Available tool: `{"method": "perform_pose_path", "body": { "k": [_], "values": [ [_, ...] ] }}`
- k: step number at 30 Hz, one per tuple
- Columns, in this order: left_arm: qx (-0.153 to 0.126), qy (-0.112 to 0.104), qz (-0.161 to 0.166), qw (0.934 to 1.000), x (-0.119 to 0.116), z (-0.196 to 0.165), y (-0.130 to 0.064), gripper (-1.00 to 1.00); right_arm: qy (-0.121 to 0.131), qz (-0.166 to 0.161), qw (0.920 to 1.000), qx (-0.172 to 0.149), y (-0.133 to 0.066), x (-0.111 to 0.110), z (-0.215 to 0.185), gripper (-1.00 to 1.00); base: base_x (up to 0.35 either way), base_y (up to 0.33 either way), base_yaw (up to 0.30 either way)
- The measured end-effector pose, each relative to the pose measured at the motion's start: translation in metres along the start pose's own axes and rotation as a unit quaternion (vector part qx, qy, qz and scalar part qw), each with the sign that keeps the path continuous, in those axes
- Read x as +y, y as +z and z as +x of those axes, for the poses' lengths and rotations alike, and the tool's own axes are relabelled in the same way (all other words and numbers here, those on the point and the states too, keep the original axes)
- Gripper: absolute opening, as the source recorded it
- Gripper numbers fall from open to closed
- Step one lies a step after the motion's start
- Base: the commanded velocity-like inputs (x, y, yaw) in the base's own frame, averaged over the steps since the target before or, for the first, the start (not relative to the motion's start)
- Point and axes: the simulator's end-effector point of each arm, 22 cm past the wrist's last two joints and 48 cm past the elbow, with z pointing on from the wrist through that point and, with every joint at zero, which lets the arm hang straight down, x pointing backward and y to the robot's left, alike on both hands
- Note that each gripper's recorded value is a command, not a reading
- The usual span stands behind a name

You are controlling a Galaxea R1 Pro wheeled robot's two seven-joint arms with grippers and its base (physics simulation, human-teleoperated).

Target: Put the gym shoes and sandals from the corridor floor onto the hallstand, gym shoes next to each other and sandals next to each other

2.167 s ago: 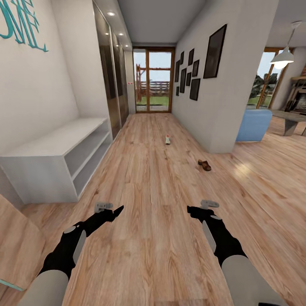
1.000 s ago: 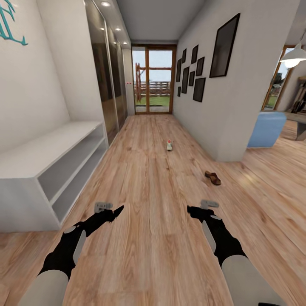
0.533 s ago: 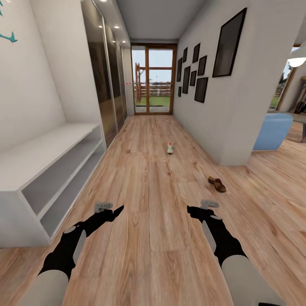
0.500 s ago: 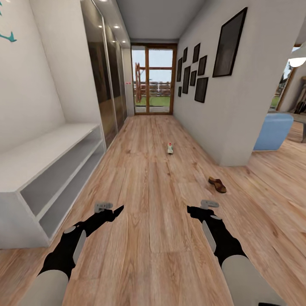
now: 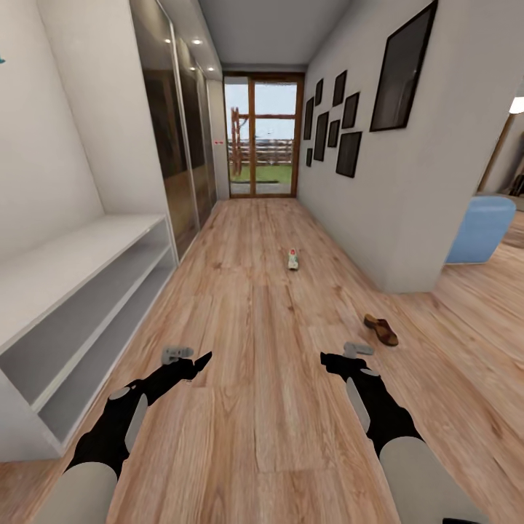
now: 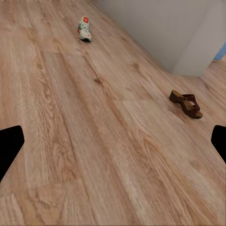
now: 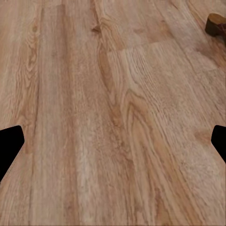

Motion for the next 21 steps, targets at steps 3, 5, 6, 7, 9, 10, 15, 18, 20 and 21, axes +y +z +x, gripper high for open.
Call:
{"method": "perform_pose_path", "body": {
  "k": [3,5,6,7,9,10,15,18,20,21],
  "values": [
    [0.0,0.0,0.0,1.0,0.0,0.0001,0.0,1.0,0.0,0.0,1.0,0.0,0.0,0.0001,0.0,1.0,0.349,0.0,0.0],
    [0.0,0.0,0.0,1.0,0.0,0.0001,0.0,1.0,0.0,0.0,1.0,0.0,0.0,0.0002,-0.0001,1.0,0.349,0.0,0.0],
    [0.0,0.0,0.0,1.0,0.0,0.0001,0.0,1.0,0.0,0.0,1.0,0.0,0.0,0.0004,-0.0002,1.0,0.349,0.0,0.0],
    [0.0,0.0,0.0,1.0,0.0,0.0,0.0,1.0,0.0,0.0,1.0,0.0,0.0,0.0004,0.0,1.0,0.349,0.0,0.0],
    [0.0,0.0,0.0,1.0,0.0,0.0001,0.0,1.0,0.0,0.0,1.0,0.0,0.0,0.0002,0.0001,1.0,0.349,0.0,0.0],
    [0.0,0.0,0.0,1.0,0.0,0.0001,0.0,1.0,0.0,0.0,1.0,0.0,0.0,0.0002,0.0001,1.0,0.349,0.0,0.0],
    [0.0,0.0,0.0,1.0,0.0,0.0001,0.0,1.0,0.0,0.0,1.0,0.0,0.0,0.0006,0.0002,1.0,0.349,0.0,0.0],
    [0.0,0.0,0.0,1.0,0.0,0.0001,0.0,1.0,-0.001,0.0,1.0,0.0,0.0,0.0006,0.0002,1.0,0.349,0.0,0.0],
    [0.0,0.0,0.0,1.0,0.0,0.0001,0.0,1.0,-0.001,-0.001,1.0,0.0,-0.0001,0.0008,0.0003,1.0,0.349,0.0,0.0],
    [0.0,0.0,0.0,1.0,0.0,0.0001,0.0,1.0,0.0,-0.001,1.0,0.0,-0.0001,0.0011,0.0003,1.0,0.349,0.0,0.0]
  ]
}}
